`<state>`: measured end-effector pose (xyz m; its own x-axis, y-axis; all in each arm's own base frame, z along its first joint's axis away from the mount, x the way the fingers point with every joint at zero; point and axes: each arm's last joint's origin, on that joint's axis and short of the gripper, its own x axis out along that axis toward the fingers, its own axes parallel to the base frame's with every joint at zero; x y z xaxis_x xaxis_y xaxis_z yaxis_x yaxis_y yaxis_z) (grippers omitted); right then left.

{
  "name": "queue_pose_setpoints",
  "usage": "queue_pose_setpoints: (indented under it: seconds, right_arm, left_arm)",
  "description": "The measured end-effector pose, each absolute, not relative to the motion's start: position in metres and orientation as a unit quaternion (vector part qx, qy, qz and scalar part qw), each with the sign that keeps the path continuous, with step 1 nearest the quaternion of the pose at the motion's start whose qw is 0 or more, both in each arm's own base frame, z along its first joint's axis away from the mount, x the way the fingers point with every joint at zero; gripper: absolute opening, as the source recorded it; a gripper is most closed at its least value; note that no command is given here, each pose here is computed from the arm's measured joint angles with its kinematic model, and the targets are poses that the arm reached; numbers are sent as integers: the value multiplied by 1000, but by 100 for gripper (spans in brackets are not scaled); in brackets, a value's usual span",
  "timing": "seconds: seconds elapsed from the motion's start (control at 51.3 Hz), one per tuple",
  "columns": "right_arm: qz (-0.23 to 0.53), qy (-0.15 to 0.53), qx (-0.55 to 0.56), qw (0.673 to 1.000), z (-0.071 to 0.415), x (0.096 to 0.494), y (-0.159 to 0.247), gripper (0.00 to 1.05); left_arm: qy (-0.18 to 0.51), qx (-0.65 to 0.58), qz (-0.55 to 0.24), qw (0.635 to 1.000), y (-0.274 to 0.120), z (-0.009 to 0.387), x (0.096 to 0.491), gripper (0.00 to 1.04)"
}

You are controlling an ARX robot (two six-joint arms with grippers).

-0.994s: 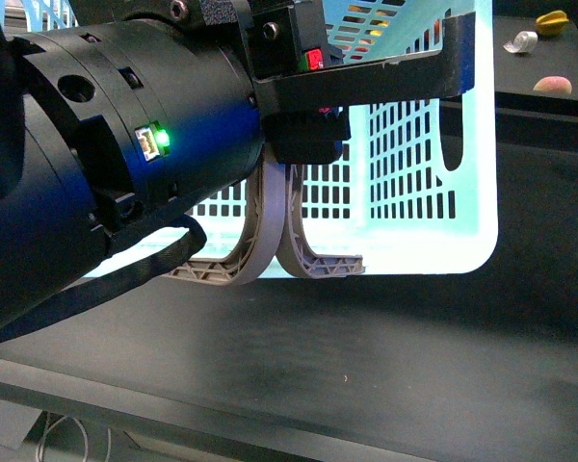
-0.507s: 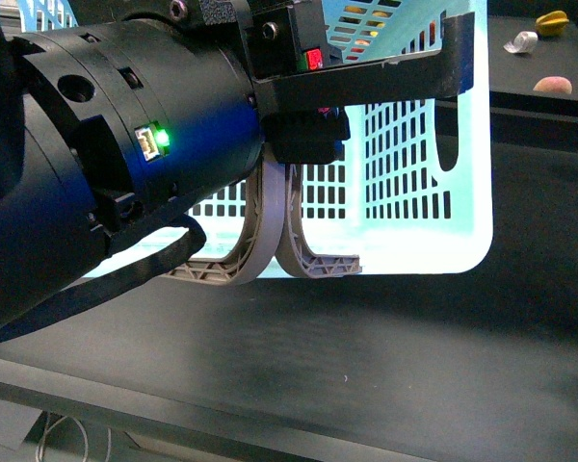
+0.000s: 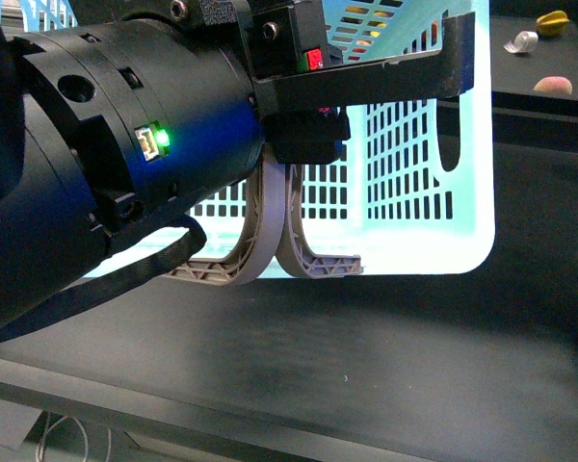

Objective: Pick mango with right arm and hold basket with left

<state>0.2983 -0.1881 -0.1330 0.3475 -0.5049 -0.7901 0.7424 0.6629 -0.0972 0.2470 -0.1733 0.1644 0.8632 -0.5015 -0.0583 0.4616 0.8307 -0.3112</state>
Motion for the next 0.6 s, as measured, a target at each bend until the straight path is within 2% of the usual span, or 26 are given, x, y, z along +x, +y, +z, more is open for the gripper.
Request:
queue_pose_setpoints:
  seconds: [0.078, 0.156, 0.351, 0.604]
  right_arm:
    - [-385, 422, 141, 809, -133, 298, -188, 70]
    - [-382, 422, 142, 810, -133, 298, -188, 66]
    - [-359, 421, 159, 818, -119, 294, -181, 64]
    - [-269, 362, 215, 866, -28, 305, -142, 64]
  left_arm:
    - [69, -145, -252, 954, -173, 164, 247, 7]
    - [69, -145, -252, 954, -173, 164, 247, 7]
    - [69, -145, -252, 954, -173, 164, 247, 7]
    - [69, -145, -252, 954, -173, 164, 247, 7]
